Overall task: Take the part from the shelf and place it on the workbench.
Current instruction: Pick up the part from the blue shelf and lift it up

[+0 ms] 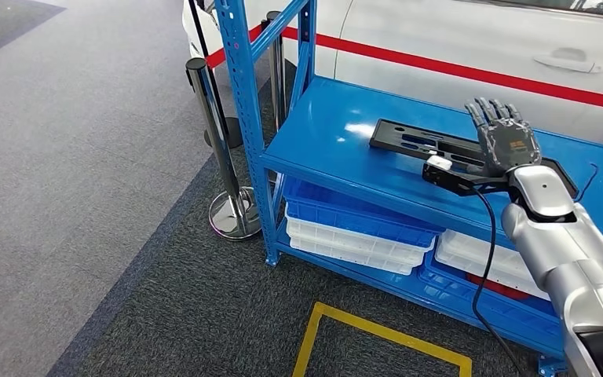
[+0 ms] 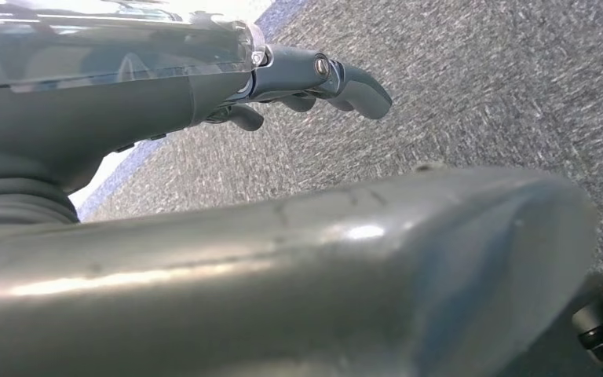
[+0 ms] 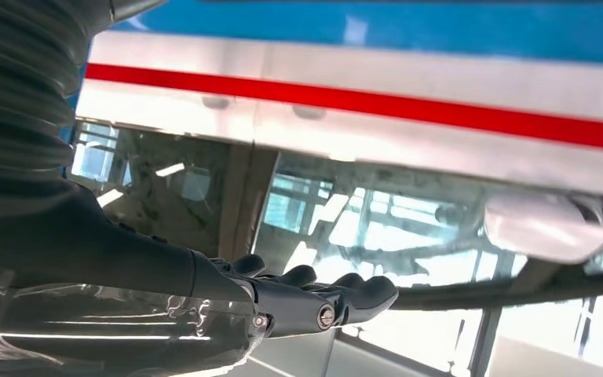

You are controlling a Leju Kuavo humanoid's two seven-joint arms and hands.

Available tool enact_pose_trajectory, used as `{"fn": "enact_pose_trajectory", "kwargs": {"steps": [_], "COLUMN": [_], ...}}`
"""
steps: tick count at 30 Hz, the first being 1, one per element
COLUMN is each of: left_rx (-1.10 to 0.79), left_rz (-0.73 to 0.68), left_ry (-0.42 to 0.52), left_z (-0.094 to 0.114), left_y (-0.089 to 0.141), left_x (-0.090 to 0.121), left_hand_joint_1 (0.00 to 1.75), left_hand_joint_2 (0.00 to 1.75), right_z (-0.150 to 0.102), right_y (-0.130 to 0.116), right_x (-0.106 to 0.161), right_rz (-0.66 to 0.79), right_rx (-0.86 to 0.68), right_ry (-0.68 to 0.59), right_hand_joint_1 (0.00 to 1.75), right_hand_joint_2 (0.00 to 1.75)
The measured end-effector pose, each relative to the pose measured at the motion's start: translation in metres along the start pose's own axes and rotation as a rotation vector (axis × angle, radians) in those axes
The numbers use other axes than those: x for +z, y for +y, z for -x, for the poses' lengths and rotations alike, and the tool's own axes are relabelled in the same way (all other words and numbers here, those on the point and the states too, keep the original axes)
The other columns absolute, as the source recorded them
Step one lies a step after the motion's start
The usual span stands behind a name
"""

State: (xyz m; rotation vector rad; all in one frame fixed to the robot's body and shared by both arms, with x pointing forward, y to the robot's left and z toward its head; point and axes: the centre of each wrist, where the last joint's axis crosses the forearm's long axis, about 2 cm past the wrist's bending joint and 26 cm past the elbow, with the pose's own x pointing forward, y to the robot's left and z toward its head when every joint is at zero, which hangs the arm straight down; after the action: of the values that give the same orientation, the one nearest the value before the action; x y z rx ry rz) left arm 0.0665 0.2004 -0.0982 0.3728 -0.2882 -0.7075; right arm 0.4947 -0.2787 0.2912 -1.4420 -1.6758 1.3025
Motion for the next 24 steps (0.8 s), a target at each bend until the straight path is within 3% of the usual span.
{"fn": "enact_pose_trajectory", "kwargs": {"steps": [1, 5, 11, 17, 24], "left_rx": [0.002, 0.037, 0.271, 0.414, 0.46], "left_rz": [-0.002, 0.001, 0.03, 0.044, 0.059], "left_ry": [-0.001, -0.007, -0.067, -0.057, -0.032], "left_z": [0.0, 0.0, 0.001, 0.0, 0.003], "left_y": [0.0, -0.001, 0.0, 0.002, 0.001], "left_x": [0.0, 0.0, 0.0, -0.002, -0.001], "left_hand_joint_1": [0.0, 0.0, 0.0, 0.0, 0.0], "left_hand_joint_2": [0.0, 0.0, 0.0, 0.0, 0.0], "right_z": [-0.005, -0.022, -0.028, -0.022, -0.01], "right_y": [-0.003, -0.008, 0.002, 0.006, 0.013], "right_x": [-0.003, -0.01, -0.004, 0.0, 0.01], "right_rz": [0.01, -0.003, -0.108, -0.149, -0.173], "right_rx": [-0.011, -0.065, -0.077, -0.104, -0.168], "right_ry": [-0.004, -0.024, -0.05, -0.055, -0.039], "right_hand_joint_1": [0.0, 0.0, 0.0, 0.0, 0.0], "right_hand_joint_2": [1.75, 0.0, 0.0, 0.0, 0.0]}}
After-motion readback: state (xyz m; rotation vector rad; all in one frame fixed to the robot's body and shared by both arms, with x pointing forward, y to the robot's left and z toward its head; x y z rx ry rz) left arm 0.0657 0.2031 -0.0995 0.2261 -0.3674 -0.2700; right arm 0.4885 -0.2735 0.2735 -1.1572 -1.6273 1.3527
